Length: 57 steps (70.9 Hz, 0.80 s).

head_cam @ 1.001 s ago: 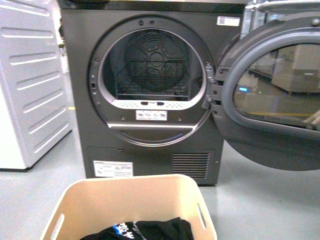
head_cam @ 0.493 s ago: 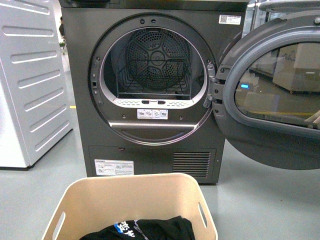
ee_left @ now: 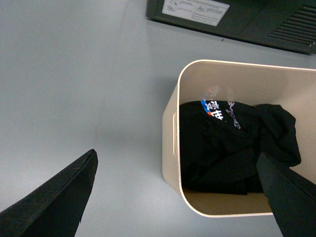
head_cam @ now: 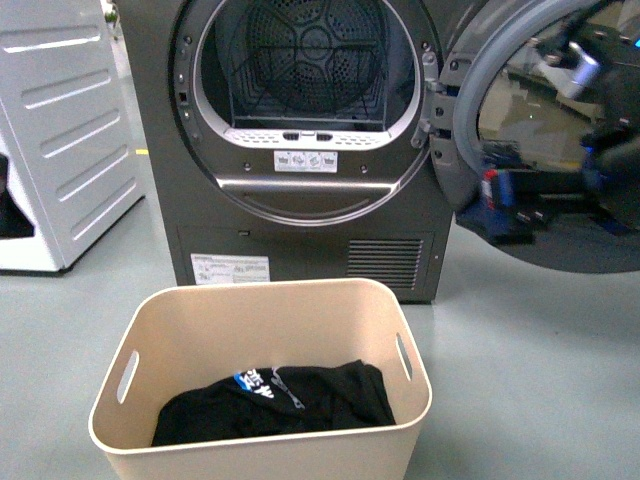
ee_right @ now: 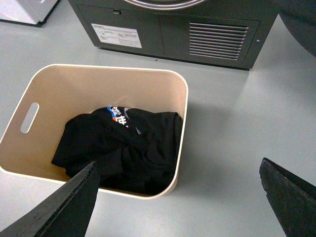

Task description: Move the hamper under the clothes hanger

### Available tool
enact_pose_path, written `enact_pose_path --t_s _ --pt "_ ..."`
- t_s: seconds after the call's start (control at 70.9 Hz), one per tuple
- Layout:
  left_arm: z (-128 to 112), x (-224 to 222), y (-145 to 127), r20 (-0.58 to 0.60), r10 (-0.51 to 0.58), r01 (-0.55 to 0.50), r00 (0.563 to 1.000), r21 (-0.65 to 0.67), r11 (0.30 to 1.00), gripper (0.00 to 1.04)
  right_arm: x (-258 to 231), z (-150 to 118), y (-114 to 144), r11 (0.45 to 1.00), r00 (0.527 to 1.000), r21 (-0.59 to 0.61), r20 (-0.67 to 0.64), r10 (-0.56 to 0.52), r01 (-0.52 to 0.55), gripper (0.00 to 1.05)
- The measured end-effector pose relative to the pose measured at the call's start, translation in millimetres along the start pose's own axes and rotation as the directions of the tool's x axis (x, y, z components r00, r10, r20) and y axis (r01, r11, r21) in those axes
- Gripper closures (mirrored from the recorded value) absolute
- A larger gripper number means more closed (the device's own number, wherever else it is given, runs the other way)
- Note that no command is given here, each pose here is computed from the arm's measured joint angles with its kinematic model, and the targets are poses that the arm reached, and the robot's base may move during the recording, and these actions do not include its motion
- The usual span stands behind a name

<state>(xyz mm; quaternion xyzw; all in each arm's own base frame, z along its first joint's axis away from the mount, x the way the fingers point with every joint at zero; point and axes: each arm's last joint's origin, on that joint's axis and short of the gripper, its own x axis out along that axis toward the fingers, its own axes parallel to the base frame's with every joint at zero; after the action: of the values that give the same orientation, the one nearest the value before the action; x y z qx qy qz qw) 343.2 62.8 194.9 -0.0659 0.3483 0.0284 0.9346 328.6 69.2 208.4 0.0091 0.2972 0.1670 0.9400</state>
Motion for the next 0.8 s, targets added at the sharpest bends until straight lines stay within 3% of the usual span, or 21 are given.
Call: enact_pose_path --t_s 0.141,0.352,0.804 --pt "5 48 -7 -0.103 0.018 -0.014 0.995 0.039 0.999 0.07 57 11 7 0.998 0.998 -0.036 -0.048 -0.044 0.042 0.08" --pt "-17 112 -7 -0.206 0.076 -0.063 0.976 0.069 0.996 0.07 135 -7 13 0.994 0.986 -0.092 -0.148 -0.076 0.063 0.08" --pt "-52 177 -18 -0.280 0.047 -0.027 0.959 0.073 0.997 0.07 206 -41 3 0.983 0.960 -0.138 -0.235 -0.152 0.122 0.08"
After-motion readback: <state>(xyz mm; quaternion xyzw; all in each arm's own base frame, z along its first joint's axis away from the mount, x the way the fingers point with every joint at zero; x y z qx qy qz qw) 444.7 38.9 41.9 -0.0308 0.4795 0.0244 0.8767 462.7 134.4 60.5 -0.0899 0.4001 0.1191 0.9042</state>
